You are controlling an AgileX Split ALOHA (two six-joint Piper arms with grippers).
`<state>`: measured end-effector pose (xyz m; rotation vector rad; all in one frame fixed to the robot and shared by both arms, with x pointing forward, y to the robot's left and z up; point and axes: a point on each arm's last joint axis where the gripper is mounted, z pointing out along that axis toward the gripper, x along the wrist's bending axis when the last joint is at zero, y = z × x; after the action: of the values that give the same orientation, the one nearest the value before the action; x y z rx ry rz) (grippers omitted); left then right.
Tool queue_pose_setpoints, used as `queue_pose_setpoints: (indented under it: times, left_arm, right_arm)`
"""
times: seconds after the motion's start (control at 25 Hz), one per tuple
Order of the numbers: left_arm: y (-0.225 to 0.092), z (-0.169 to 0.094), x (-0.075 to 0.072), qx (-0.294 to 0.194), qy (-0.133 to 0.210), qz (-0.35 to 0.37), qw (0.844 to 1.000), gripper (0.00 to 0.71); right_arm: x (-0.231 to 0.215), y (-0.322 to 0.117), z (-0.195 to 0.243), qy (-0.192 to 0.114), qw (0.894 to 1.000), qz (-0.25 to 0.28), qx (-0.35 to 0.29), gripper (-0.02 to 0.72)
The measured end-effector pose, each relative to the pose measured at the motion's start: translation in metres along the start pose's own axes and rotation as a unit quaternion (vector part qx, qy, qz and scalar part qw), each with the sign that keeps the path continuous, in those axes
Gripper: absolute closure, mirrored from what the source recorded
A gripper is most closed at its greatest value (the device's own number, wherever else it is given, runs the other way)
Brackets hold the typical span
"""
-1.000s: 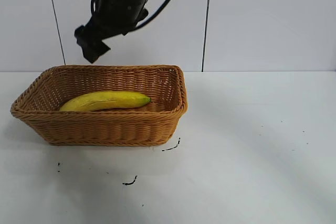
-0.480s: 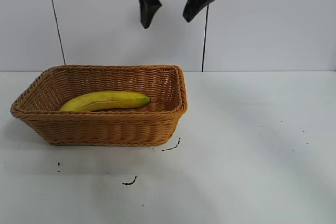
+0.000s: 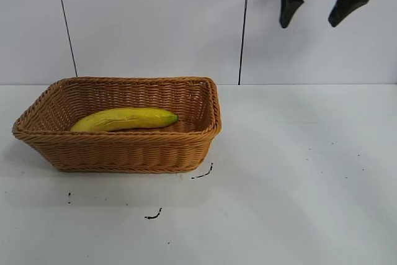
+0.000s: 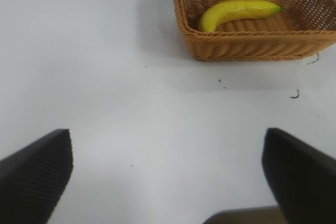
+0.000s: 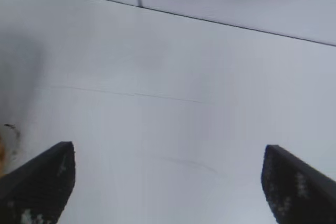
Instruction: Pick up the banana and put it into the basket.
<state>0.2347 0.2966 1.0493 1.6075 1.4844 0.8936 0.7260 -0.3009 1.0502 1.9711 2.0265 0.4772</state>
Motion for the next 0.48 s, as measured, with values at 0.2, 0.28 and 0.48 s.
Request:
queue_pose_setpoints:
  times: [0.2, 0.28, 0.48]
  left_arm:
    - [0.000, 0.000, 0.000, 0.000, 0.000, 0.000, 1.000, 0.015]
    - [0.000, 0.000, 0.000, 0.000, 0.000, 0.000, 1.000, 0.015]
    - [0.000, 0.000, 0.000, 0.000, 0.000, 0.000, 1.000, 0.015]
  right_arm:
    - [0.010, -0.003, 0.001, 0.007, 1.000, -0.019, 0.018, 0.027]
    - [0.013, -0.003, 0.001, 0.009, 1.000, -0.021, 0.018, 0.027]
    - [0.015, -0.011, -0.006, 0.020, 0.999, -0.015, 0.027, 0.027]
